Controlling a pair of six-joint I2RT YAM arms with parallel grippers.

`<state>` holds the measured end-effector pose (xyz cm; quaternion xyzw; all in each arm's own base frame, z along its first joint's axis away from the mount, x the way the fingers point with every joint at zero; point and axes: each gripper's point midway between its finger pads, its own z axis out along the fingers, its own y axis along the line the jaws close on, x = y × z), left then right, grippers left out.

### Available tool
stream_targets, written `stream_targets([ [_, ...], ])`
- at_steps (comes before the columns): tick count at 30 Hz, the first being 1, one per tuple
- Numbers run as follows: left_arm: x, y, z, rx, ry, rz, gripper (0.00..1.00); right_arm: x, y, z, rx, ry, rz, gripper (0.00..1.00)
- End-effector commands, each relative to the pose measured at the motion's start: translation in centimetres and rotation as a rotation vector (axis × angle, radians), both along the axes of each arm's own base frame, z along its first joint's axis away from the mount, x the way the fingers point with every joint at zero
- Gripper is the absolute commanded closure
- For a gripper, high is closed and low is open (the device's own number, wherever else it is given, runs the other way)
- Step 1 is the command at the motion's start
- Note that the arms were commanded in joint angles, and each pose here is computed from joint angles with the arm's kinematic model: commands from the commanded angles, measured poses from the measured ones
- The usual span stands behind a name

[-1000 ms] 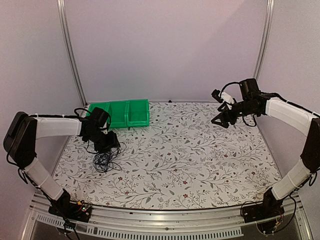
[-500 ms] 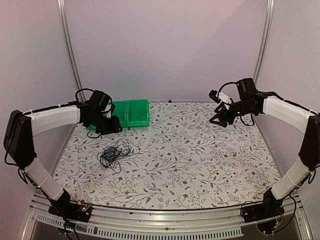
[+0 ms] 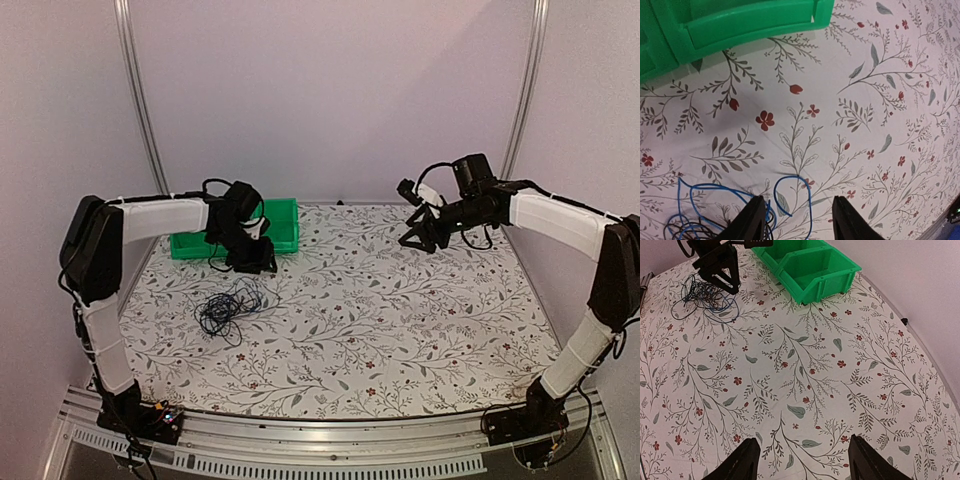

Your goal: Untangle the cables

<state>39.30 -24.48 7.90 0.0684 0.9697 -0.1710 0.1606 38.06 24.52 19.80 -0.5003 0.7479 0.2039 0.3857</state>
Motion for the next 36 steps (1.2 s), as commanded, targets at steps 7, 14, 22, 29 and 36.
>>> stream_targets([
  [7,-3.0,-0.3,-3.0,0.073,0.155,-0.010,0.57,-0.7,1.0,-0.1,0.037,0.019,0.018,0.35],
  [14,-3.1,-1.0,-4.3,0.077,0.187,-0.015,0.63,-0.3,1.5,-0.3,0.045,0.026,0.023,0.34],
  [22,-1.1,-2.1,-4.1,0.065,0.132,-0.028,0.97,-0.6,4.8,-0.6,0.062,0.033,0.106,0.36],
  [29,-1.7,-6.5,2.3,-0.153,-0.060,-0.235,1.00,-1.0,9.6,-0.7,0.109,0.056,0.214,0.41],
  [36,-4.3,-8.8,10.0,-0.354,-0.348,-0.381,1.00,-1.8,14.8,-1.0,0.212,0.172,0.302,0.41],
])
